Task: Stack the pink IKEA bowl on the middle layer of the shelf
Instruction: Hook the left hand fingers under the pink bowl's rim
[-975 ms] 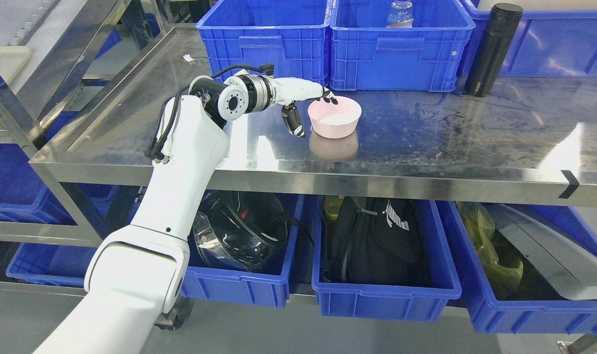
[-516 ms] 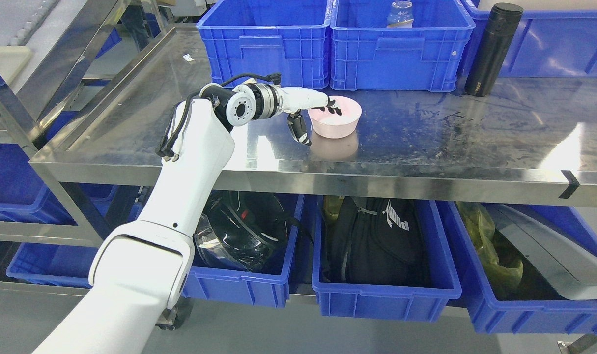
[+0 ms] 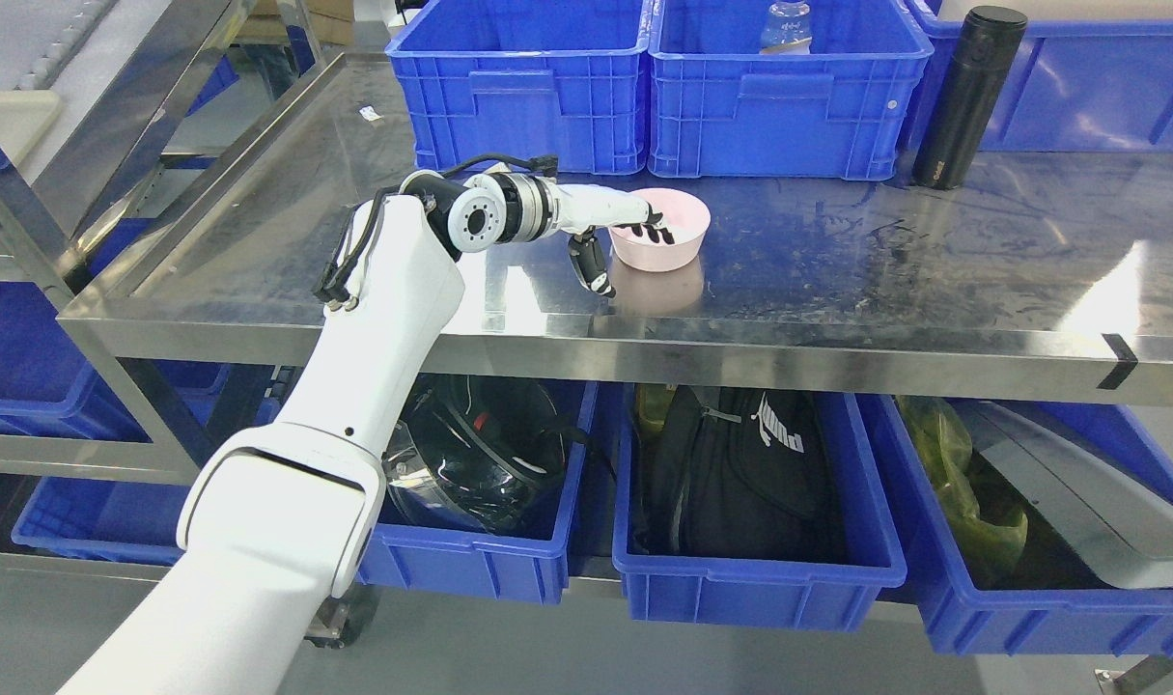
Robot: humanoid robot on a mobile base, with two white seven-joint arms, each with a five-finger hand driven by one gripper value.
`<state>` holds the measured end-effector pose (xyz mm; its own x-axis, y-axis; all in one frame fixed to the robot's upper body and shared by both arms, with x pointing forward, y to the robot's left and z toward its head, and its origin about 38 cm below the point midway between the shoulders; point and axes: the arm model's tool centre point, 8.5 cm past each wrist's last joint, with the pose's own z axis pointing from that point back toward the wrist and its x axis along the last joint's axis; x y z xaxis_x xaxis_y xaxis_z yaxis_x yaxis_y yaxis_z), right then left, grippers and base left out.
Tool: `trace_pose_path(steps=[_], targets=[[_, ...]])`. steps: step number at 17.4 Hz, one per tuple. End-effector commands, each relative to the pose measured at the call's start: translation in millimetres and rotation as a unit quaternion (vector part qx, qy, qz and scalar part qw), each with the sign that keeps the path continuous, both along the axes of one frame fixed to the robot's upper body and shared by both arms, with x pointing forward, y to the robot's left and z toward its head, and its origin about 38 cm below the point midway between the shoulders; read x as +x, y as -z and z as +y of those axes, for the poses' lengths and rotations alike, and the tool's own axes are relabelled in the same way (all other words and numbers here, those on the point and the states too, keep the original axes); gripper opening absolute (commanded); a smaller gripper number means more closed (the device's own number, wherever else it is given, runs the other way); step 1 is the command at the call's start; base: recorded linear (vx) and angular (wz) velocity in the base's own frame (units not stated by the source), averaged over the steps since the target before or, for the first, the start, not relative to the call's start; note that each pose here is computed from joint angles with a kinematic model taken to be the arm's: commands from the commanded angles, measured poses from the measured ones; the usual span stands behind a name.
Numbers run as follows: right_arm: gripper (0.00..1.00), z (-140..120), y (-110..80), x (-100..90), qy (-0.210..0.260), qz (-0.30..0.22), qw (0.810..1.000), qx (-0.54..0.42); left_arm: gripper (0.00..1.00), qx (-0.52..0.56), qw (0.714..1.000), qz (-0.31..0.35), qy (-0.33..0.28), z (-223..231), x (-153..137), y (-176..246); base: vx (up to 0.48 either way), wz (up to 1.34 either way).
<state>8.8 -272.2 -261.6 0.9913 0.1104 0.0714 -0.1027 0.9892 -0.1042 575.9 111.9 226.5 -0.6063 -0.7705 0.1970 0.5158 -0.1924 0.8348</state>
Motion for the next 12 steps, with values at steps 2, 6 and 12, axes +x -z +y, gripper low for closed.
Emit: trace_pose_path(steps=[2, 6, 12], targets=[[1.00, -11.0, -0.9, 4.1, -0.001, -0.007, 1.000, -0.009, 0.59, 0.007, 1.000, 0.027, -0.015, 13.9, 2.6, 16.0, 0.000, 0.00], [1.00, -11.0, -0.9, 3.1, -0.001, -0.007, 1.000, -0.009, 0.39, -0.008, 1.000, 0.020, -0.018, 17.7, 5.6, 5.8, 0.000, 0.00], [1.00, -11.0, -0.9, 3.1, -0.001, -0.007, 1.000, -0.009, 0.07, -0.051, 0.999, -0.002, 0.001, 26.2, 7.1, -11.2, 0.000, 0.00]])
